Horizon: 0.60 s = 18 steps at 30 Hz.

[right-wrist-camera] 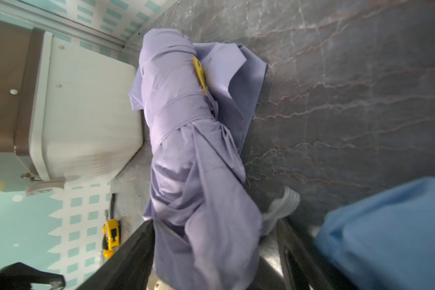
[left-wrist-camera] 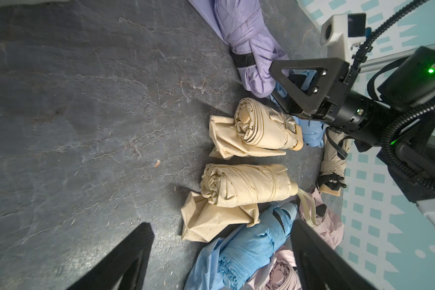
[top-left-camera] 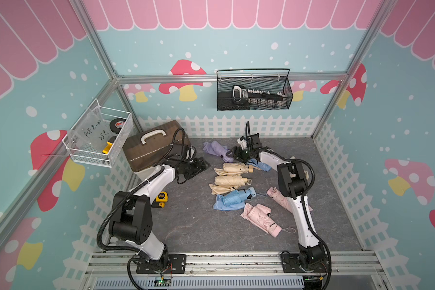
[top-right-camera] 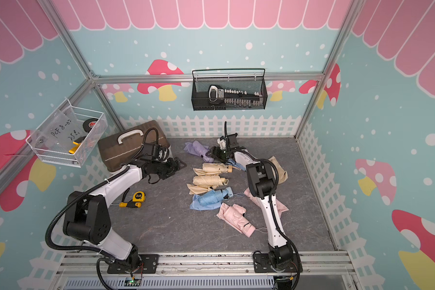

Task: Take umbrellas out of sleeves
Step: Place the umbrella sleeve at the center of the board.

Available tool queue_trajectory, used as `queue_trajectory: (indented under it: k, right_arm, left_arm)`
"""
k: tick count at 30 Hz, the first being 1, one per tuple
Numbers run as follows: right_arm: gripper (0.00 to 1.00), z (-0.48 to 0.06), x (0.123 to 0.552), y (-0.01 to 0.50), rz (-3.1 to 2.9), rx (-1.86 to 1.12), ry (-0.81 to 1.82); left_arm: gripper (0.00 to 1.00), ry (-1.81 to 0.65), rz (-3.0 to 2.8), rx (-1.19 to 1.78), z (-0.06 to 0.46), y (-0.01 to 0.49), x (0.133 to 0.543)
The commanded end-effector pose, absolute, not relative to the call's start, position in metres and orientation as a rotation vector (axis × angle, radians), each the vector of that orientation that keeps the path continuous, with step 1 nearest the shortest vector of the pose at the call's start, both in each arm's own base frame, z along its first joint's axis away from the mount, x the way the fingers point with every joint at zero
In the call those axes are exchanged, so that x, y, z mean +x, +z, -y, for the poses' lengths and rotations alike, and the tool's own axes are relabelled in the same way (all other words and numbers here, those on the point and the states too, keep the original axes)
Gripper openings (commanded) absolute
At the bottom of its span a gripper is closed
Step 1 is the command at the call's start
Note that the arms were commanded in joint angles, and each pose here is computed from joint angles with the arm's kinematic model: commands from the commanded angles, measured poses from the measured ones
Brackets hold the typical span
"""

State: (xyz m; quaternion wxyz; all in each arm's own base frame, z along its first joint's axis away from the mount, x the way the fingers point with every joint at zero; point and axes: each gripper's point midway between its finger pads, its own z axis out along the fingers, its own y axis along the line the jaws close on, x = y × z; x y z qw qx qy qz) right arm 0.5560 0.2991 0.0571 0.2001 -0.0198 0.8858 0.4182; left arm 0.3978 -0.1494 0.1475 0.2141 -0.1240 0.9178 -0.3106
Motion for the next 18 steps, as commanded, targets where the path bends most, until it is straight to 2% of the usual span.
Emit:
queue_trajectory:
  k: [1, 3, 9, 18]
  right_arm:
    - [0.81, -0.285, 0.555, 0.079, -2.486, -0.101, 1.019]
    - [0.84, -0.280, 0.553, 0.089, -2.481, -0.114, 0.974]
    - [0.85, -0.266, 0.536, 0.133, -2.445, -0.170, 0.888]
    - [0.85, -0.234, 0.469, 0.203, -2.367, -0.283, 0.798]
  left_arm:
    - [0.86, -0.832, -2.512, -0.316, 0.141, 0.156, 0.395]
    - [0.87, -0.829, -2.503, -0.312, 0.139, 0.158, 0.392]
    - [0.87, -0.828, -2.464, -0.313, 0.131, 0.169, 0.388]
    - [0.87, -0.735, -2.351, -0.295, 0.116, 0.200, 0.384]
